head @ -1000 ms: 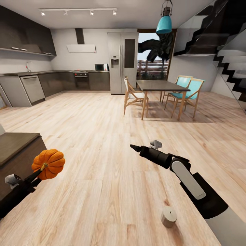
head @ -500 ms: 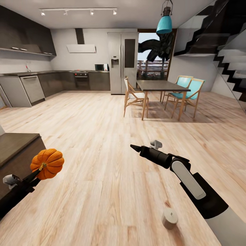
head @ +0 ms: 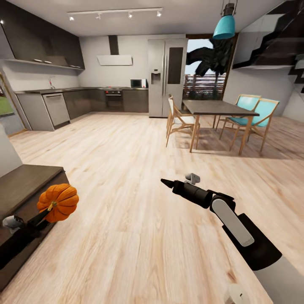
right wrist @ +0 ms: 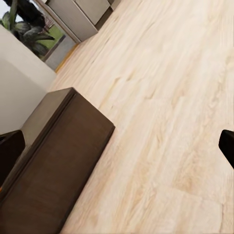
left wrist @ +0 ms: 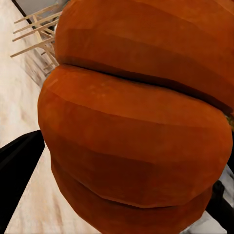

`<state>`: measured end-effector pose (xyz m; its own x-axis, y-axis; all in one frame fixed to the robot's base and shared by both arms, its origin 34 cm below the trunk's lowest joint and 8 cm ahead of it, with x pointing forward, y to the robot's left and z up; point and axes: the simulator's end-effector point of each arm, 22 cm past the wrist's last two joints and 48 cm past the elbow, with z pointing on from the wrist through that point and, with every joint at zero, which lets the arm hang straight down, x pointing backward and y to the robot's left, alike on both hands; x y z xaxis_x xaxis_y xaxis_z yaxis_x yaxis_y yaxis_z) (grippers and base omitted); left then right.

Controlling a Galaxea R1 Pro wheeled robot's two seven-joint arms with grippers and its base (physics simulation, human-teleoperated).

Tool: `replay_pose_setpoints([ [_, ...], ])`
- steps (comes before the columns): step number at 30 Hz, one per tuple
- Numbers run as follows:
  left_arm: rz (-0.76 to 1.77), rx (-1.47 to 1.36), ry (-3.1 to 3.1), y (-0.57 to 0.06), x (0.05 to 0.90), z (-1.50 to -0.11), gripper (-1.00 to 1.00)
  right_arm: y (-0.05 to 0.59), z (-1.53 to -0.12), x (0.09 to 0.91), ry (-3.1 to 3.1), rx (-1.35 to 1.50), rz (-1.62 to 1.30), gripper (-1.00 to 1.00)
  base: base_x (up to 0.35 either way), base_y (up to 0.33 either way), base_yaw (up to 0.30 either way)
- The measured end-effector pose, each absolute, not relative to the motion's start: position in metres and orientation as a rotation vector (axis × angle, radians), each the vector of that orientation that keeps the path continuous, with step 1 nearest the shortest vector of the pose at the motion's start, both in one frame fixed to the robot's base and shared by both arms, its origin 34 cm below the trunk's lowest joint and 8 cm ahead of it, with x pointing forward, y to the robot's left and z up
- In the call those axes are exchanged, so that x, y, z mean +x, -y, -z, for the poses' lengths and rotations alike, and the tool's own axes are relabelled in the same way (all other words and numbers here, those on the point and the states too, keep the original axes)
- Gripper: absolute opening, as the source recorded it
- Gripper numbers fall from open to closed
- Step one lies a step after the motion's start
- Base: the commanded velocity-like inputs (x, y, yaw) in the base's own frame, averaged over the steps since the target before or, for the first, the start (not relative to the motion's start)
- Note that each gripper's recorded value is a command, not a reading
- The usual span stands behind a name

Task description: Place each of the two pumpkins and all three candles from the living room inside a cabinet in the living room (use any cabinet), then make sure every cabinet is closed, and position the cauldron so it is next to a table in the living room.

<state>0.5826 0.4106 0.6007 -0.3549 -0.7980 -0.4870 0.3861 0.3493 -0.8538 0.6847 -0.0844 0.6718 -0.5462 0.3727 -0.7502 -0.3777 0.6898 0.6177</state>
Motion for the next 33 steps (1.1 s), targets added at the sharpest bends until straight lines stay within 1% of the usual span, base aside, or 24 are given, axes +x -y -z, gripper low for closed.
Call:
replay_pose_setpoints([
  [3,1.294,-0.397,-1.465,-0.4107,0.5826,-0.6004,-1.0,0.0844,-0.6718,0.6846,-1.921,-0.004,-0.962,1.0,0.271,0.179,0.188],
  [7,1.297,-0.4,-1.461,-0.4111,0.5827,-0.6004,-1.0,0.0849,-0.6718,0.6847,-1.921,-0.004,-0.962,1.0,0.229,0.179,0.043],
  [15,1.301,-0.404,-1.454,-0.412,0.5825,-0.6013,-1.0,0.0856,-0.6718,0.6853,-1.92,-0.001,-0.962,1.0,0.032,0.023,0.165],
  [20,1.299,-0.403,-1.458,-0.4118,0.5825,-0.6007,-1.0,0.0857,-0.6721,0.6851,-1.919,-0.001,-0.963,1.0,0.228,0.001,0.054],
  [23,1.297,-0.403,-1.462,-0.4115,0.5825,-0.6,-1.0,0.0858,-0.672,0.6852,-1.92,0.0,-0.962,1.0,0.324,0.0,-0.084],
  [30,1.296,-0.399,-1.462,-0.4111,0.5825,-0.6009,-1.0,0.0854,-0.673,0.6849,-1.918,0.0,-0.962,1.0,0.333,0.0,-0.219],
  [33,1.295,-0.398,-1.463,-0.4112,0.5824,-0.6008,-1.0,0.0852,-0.6735,0.6848,-1.917,-0.001,-0.963,1.0,0.336,0.0,-0.059],
])
